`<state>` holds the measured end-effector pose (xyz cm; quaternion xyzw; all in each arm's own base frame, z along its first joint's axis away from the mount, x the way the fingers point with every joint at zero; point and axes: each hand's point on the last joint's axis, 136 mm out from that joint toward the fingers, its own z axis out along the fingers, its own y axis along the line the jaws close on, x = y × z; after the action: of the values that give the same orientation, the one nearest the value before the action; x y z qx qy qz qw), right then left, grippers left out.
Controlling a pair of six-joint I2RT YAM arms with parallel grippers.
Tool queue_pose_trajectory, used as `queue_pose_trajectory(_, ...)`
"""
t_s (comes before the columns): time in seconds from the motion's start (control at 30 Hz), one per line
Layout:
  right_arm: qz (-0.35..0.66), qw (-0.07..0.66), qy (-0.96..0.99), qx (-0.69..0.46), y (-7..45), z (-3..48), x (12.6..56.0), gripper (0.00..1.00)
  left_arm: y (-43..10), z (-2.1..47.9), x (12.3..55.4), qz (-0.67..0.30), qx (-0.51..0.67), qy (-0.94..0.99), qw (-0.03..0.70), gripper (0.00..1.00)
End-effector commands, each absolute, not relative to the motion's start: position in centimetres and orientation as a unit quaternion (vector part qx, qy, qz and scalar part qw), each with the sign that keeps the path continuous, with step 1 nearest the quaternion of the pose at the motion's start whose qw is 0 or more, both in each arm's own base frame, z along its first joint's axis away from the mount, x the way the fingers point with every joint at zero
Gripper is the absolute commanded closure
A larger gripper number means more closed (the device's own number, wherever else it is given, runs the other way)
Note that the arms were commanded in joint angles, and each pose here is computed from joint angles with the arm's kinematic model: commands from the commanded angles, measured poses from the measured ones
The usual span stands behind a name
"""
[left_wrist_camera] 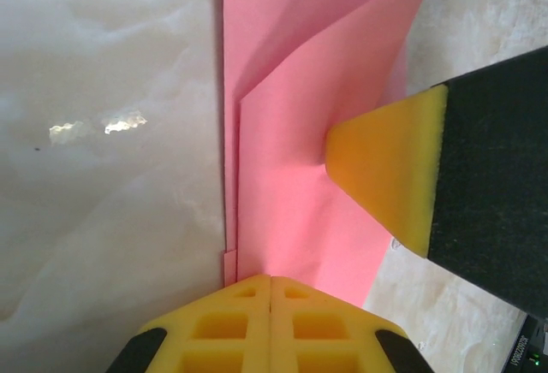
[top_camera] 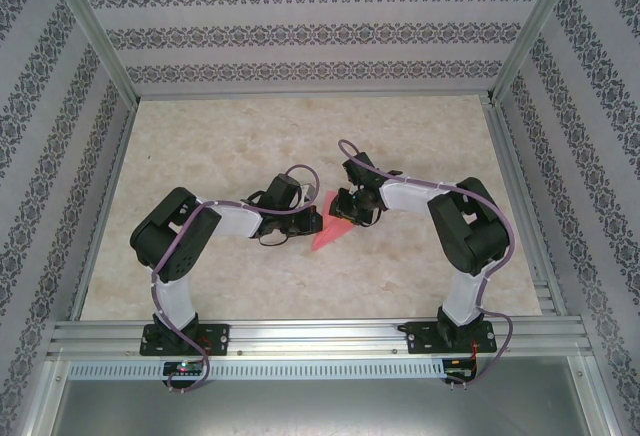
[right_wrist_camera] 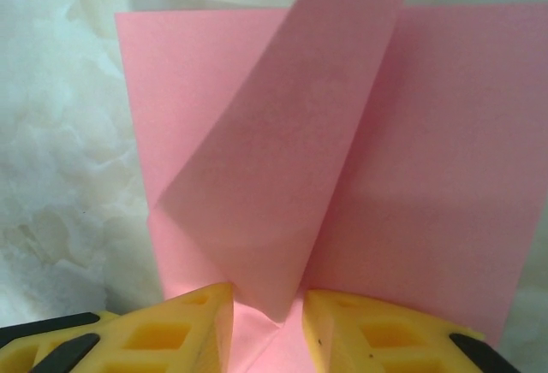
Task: Fold a paper plane with a square sheet of paper (pick it up from the middle)
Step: Fourth fold the wing at the center of the table.
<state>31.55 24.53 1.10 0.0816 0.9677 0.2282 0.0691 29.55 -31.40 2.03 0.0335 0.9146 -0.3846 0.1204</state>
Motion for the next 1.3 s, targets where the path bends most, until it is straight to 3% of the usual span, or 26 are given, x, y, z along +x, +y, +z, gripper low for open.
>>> queue_pose_trajectory(0.0, 0.158, 0.033, 0.982, 0.094, 21.7, -2.3, 28.5, 0.65, -29.9, -0.7, 28.0, -0.332, 0.029, 0.939, 0.084, 1.0)
queue_pose_trajectory(0.2, 0.253, 0.144, 0.955, 0.058, 23.4, 6.2, 31.6, 0.6, -29.2, -1.5, 27.4, -0.312, 0.029, 0.947, 0.07, 1.0)
queue_pose_trajectory(0.33, 0.297, 0.174, 0.939, 0.025, 24.2, 8.5, 31.6, 0.6, -28.8, -1.9, 27.2, -0.3, 0.029, 0.951, 0.066, 1.0)
queue_pose_trajectory(0.53, 0.329, 0.136, 0.934, 0.022, 25.7, 6.0, 31.0, 0.83, -28.6, -2.0, 27.1, -0.293, 0.031, 0.953, 0.063, 1.0)
queue_pose_trajectory(0.67, 0.349, 0.125, 0.928, 0.014, 26.9, 5.2, 31.1, 0.92, -28.5, -2.2, 27.1, -0.288, 0.031, 0.955, 0.06, 1.0)
queue_pose_trajectory(1.27, 0.323, 0.061, 0.944, 0.029, 26.0, -1.4, 29.1, 0.96, -28.6, -1.8, 27.4, -0.285, 0.03, 0.956, 0.061, 1.0)
